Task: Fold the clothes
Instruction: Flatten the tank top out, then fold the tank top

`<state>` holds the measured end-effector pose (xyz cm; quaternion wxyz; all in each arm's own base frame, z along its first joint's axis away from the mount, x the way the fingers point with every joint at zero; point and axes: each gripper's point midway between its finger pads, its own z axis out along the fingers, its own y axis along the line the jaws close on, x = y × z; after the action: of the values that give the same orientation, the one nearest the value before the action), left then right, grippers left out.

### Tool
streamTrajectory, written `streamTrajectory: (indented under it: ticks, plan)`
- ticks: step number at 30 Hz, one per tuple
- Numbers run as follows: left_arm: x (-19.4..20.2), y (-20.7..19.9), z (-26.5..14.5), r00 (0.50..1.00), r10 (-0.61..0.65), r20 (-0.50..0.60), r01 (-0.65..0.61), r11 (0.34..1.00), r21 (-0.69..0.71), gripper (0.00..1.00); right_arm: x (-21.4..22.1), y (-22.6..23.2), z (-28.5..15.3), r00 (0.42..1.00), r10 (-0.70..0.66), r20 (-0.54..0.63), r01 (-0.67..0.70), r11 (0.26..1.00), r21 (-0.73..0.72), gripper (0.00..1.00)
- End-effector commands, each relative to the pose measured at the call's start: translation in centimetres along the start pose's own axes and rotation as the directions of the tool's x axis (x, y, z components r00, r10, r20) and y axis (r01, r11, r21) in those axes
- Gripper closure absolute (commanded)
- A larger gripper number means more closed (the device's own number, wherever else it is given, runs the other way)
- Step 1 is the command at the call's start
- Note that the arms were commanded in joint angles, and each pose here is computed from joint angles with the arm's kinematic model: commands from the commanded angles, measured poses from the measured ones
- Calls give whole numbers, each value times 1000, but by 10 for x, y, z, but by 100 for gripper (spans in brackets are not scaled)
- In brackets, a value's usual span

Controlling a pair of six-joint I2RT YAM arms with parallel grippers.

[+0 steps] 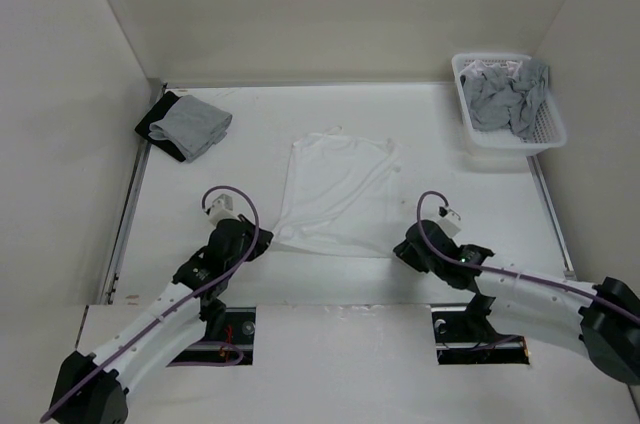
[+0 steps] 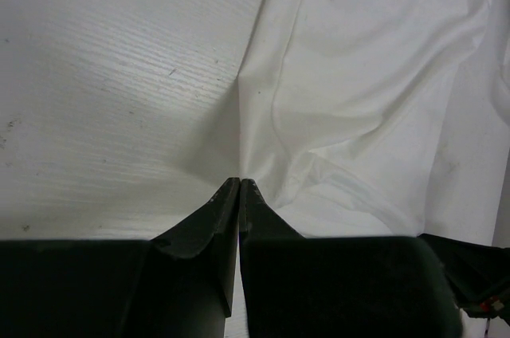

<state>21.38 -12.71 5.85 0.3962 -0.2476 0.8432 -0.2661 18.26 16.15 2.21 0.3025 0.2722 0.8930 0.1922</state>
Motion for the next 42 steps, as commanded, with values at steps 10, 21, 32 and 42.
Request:
streamTrajectory:
  ticks: [10, 21, 32, 42]
  plan:
    - [-10, 1, 3, 1000, -11, 24, 11, 1000, 17, 98, 5, 10, 6, 999, -47, -6, 47, 999, 22, 72]
    - [-12, 0, 5, 1000, -15, 25, 15, 1000, 16, 98, 9, 6, -5, 998, -53, -37, 53, 998, -16, 65]
    - [-9, 1, 6, 1000, -10, 14, 10, 1000, 10, 98, 17, 13, 5, 993, -89, -72, 87, 996, -35, 75]
    - [-45, -34, -8, 995, -14, 99, 4, 995, 96, 100, -27, 40, -34, 995, -53, 79, 62, 991, -121, 97]
